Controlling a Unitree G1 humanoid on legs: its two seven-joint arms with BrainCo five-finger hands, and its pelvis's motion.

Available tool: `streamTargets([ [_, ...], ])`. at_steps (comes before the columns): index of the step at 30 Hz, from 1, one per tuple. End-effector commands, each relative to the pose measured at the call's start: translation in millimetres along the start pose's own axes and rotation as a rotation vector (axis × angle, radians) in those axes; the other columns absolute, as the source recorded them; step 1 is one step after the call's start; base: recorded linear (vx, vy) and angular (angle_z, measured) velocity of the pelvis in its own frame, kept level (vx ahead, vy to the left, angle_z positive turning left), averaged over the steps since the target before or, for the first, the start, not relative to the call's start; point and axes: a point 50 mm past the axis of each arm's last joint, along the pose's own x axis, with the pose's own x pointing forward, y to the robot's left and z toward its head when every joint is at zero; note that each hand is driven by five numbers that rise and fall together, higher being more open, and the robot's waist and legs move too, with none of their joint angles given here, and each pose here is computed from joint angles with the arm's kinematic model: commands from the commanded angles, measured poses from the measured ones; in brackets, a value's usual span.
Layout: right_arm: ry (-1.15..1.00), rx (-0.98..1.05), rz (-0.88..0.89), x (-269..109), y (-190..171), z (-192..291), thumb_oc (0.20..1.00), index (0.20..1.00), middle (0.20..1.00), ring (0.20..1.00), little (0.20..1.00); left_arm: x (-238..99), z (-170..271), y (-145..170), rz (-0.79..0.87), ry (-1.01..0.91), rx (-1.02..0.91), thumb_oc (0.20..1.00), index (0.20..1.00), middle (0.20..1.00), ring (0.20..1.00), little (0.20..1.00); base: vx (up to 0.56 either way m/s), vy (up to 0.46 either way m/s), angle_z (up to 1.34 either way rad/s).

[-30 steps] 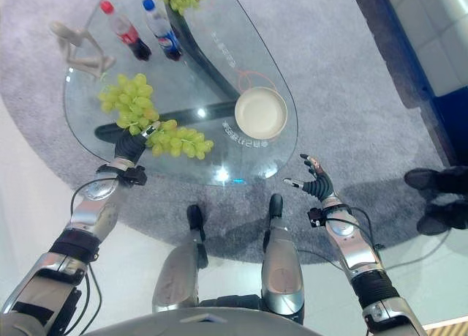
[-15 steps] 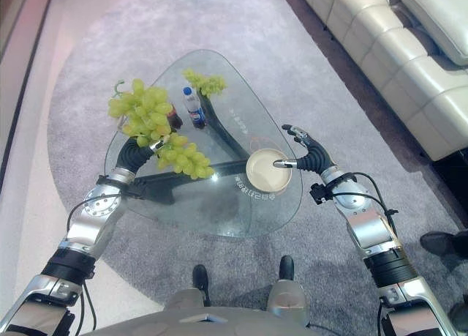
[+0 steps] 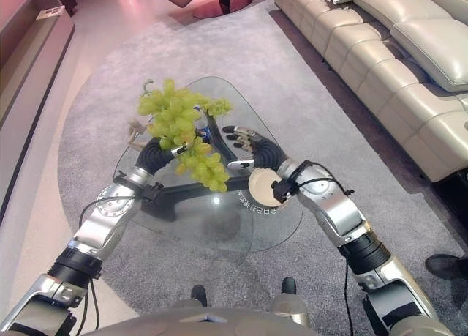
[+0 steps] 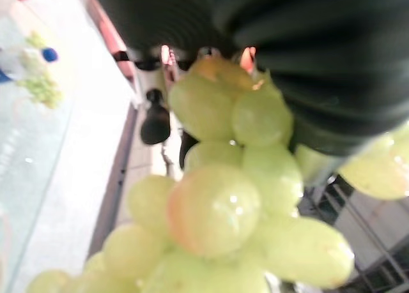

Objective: Pick up fruits into the plate

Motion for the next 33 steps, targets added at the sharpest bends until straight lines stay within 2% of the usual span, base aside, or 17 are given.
streamTargets([
  [1,-0.142,0.08,0.071,12.1,17.7,27.7,1.0,1.0,1.0,1.0,1.0,20.9,38.9,-3.2,0.001,-0.214,0.002,0.2,0.2,0.2,0.2,0.2,0.0,0.0,0.0],
  [7,-0.149,0.176,0.114,20.8,33.5,31.9,1.0,1.0,1.0,1.0,1.0,26.1,46.1,-18.2,-0.031,-0.252,0.008,0.2,0.2,0.2,0.2,0.2,0.0,0.0,0.0],
  [20,-0.073,0.423,0.192,27.5,57.9,25.2,1.0,1.0,1.0,1.0,1.0,29.8,62.3,-27.3,0.003,-0.355,0.064,0.2,0.2,0.2,0.2,0.2,0.0,0.0,0.0],
  [27,0.102,0.592,0.315,23.4,78.7,2.7,1.0,1.0,1.0,1.0,1.0,26.5,70.3,-26.4,0.008,-0.414,0.143,0.2,0.2,0.2,0.2,0.2,0.0,0.0,0.0],
  [32,0.202,0.6,0.345,23.3,85.8,-7.1,1.0,1.0,1.0,1.0,1.0,33.2,88.5,-28.0,-0.027,-0.414,0.229,0.2,0.2,0.2,0.2,0.2,-0.01,-0.004,0.03],
  [33,0.226,0.581,0.364,25.2,84.5,-11.6,1.0,1.0,1.0,1.0,1.0,35.0,93.1,-28.1,-0.038,-0.467,0.219,0.2,0.2,0.2,0.2,0.2,0.0,-0.004,0.05],
])
